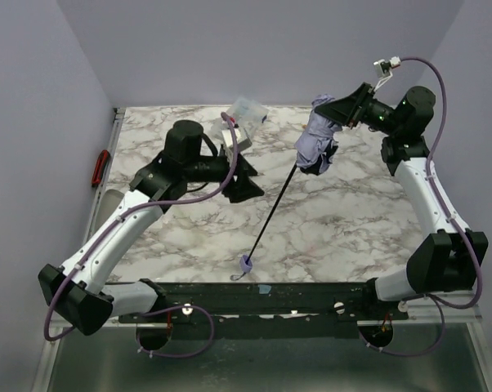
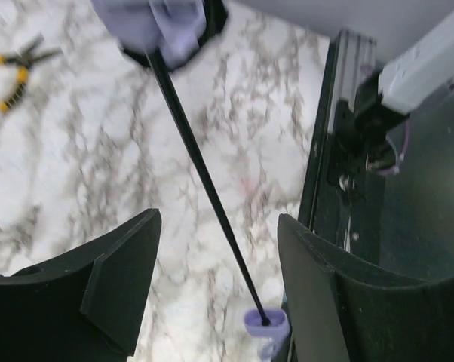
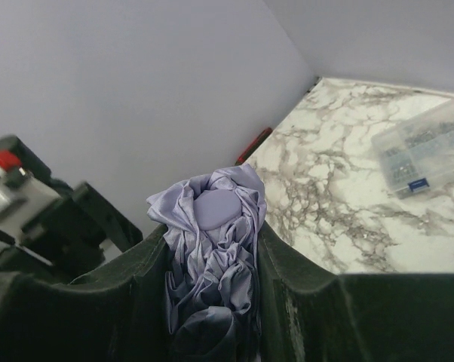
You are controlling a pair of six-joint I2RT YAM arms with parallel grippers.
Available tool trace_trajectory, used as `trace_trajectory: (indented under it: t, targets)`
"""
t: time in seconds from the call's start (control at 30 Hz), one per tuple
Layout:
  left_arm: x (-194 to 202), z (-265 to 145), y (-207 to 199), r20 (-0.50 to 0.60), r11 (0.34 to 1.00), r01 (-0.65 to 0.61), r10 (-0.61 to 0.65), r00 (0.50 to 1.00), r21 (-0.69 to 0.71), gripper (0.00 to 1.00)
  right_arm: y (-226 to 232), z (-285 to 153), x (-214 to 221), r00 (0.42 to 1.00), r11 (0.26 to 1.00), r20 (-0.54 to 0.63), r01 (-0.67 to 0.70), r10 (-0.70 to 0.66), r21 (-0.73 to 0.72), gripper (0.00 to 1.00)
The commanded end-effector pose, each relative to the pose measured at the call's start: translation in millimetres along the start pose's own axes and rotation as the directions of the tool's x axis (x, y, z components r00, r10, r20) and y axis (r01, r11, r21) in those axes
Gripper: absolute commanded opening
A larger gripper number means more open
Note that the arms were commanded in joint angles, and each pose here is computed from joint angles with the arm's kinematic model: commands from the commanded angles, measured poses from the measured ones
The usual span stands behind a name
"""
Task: Open the umbrella
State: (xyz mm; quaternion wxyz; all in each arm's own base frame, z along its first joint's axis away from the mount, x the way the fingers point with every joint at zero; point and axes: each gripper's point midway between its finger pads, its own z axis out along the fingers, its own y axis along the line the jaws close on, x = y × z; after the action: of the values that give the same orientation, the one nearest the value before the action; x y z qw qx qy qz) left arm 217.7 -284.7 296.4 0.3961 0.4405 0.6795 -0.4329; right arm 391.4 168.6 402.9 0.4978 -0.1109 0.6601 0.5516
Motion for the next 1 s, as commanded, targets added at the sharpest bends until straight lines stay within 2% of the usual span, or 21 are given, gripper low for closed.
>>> trace_trajectory:
  t: [0.0, 0.17, 0.3, 0.67, 0.97]
  targets:
    - [-78.0, -10.9, -4.4, 0.164, 1.000, -0.026, 0.028, 0.986, -0.012, 0.64, 41.7, -2.9, 18.5, 0.995, 0.990, -0.030, 0.095, -0.099, -0.103, 0.01]
    - [-128.1, -10.3, -15.3, 0.281, 0.995, 0.069, -0.085, 0.956, 0.069, 0.59, 55.1, 2.4, 38.2, 0.992, 0.989, -0.046, 0.115, -0.120, -0.087, 0.01]
    - [-142.8, -5.0, -21.7, 0.292, 0.977, 0.144, -0.185, 0.938, 0.157, 0.50, 56.5, 7.4, 49.5, 0.992, 0.994, -0.064, 0.107, -0.109, -0.034, 0.01]
    - [-128.3, 15.4, -17.6, 0.234, 0.922, 0.315, -0.365, 0.901, 0.225, 0.42, 60.6, 12.9, 65.8, 0.995, 0.998, -0.082, 0.062, -0.061, 0.003, 0.01]
    - [-120.1, 25.7, -3.4, 0.222, 0.911, 0.377, -0.407, 0.886, 0.167, 0.41, 61.3, 21.5, 66.2, 0.997, 1.000, -0.083, 0.008, -0.007, 0.002, 0.01]
